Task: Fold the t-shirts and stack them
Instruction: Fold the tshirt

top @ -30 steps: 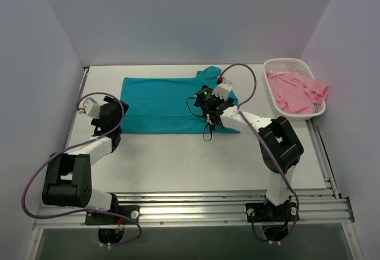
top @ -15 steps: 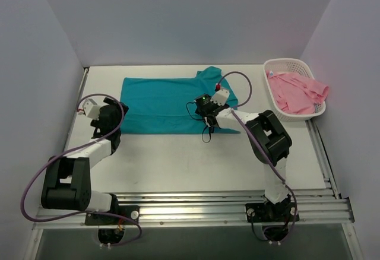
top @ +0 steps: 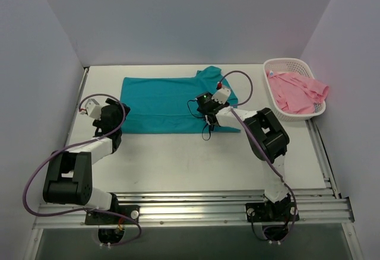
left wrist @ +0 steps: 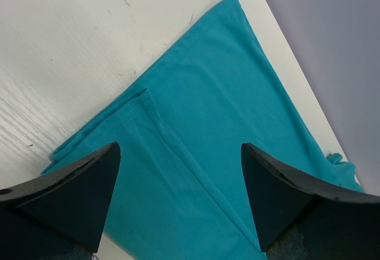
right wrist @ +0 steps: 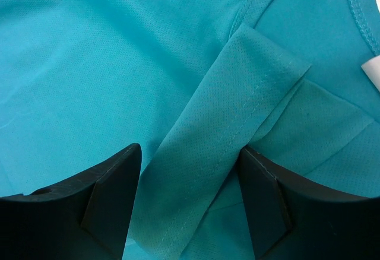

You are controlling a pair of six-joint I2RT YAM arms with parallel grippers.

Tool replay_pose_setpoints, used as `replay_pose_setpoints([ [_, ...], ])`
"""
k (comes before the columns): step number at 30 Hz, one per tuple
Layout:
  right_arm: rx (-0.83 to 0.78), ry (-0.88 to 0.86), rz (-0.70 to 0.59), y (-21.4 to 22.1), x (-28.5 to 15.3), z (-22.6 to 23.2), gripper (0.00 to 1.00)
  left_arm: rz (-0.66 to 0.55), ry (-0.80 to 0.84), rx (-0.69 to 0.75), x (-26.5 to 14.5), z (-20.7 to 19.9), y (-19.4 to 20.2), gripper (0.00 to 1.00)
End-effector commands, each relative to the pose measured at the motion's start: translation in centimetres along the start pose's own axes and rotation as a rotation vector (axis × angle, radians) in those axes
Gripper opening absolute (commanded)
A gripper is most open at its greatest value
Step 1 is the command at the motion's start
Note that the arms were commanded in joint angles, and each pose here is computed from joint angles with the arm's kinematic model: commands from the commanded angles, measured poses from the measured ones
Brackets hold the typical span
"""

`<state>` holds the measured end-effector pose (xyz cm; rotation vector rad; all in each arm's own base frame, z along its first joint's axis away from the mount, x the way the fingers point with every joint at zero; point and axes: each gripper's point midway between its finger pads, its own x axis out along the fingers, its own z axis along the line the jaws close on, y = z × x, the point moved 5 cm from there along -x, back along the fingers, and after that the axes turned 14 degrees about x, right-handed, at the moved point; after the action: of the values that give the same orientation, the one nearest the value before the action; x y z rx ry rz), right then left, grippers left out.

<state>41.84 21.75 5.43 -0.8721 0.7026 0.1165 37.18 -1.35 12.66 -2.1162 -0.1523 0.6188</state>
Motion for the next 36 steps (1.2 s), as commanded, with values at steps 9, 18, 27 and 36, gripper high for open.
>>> replay_pose_setpoints([
  [9, 0.044, -0.034, -0.042, -0.9, 2.2, 3.9, 0.61, -0.033, 0.062, -0.011, 0.4, -1.4, -0.6, 0.9],
  [18, 0.055, -0.084, -0.081, -2.8, 2.4, 7.5, 0.62, -0.041, 0.059, -0.005, 0.4, -1.3, -0.6, 0.89],
  [27, 0.113, -0.225, -0.066, -1.8, 6.0, 12.4, 0.69, -0.044, 0.065, 0.004, 0.8, -1.4, -0.5, 0.88],
  [36, 0.157, -0.387, -0.2, -10.0, 3.3, 17.1, 0.76, -0.092, 0.095, 0.01, -0.6, -2.2, -2.7, 0.88],
])
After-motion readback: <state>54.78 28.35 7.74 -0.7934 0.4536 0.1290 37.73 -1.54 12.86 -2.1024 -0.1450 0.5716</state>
